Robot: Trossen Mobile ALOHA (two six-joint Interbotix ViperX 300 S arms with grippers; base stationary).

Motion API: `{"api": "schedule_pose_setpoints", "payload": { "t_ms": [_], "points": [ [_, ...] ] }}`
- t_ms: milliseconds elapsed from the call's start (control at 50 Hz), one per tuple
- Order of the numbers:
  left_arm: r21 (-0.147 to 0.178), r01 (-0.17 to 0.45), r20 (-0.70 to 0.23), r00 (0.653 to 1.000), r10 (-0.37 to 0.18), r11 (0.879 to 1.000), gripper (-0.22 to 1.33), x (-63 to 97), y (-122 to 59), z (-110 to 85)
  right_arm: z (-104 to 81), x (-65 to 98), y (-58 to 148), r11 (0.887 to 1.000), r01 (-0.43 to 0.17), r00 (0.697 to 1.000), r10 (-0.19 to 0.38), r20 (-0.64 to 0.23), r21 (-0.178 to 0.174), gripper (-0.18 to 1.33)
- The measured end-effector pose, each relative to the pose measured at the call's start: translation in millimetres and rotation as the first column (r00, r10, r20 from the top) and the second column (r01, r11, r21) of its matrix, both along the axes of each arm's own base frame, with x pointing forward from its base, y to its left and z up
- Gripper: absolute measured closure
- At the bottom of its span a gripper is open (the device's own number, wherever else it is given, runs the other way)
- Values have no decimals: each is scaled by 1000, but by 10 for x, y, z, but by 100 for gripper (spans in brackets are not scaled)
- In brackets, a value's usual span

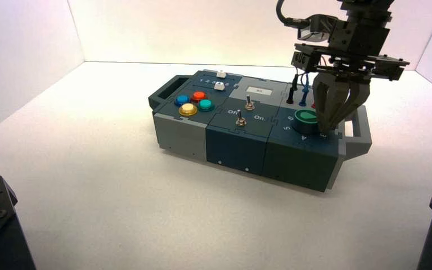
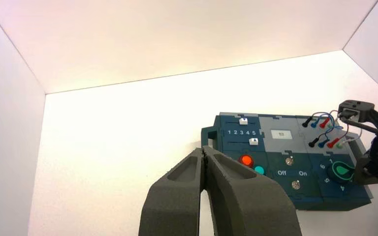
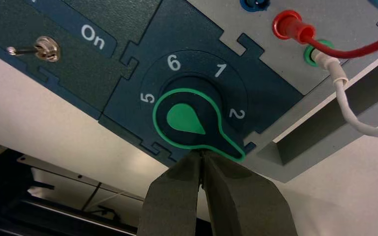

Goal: Turn the knob to position 2.

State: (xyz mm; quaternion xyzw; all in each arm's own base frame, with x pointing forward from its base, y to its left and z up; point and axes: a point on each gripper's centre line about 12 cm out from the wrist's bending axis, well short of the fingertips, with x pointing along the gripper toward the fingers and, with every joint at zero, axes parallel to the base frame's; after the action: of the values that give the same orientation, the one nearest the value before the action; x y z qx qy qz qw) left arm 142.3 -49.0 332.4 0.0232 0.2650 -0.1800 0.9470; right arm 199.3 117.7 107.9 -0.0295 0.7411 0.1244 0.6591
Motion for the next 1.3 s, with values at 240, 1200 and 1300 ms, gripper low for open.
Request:
{"api": "schedule_pose_setpoints", "payload": {
  "t_ms": [240,1200,1300],
  "points": [
    [-1,-1,-1,1000,1,1000,128,0,0,0,-10,18,-9,1000,-2,1000,2,1,-11,129],
    [1,1,1,1000,-1,1000,128,0,0,0,-2,65,-56,999,-10,1000,10,-2,-39,129],
    [2,2,1,1000,-2,1000,128,0,0,0,4,77,-56,999,-10,1000,10,-1,-40,129]
  ]
}}
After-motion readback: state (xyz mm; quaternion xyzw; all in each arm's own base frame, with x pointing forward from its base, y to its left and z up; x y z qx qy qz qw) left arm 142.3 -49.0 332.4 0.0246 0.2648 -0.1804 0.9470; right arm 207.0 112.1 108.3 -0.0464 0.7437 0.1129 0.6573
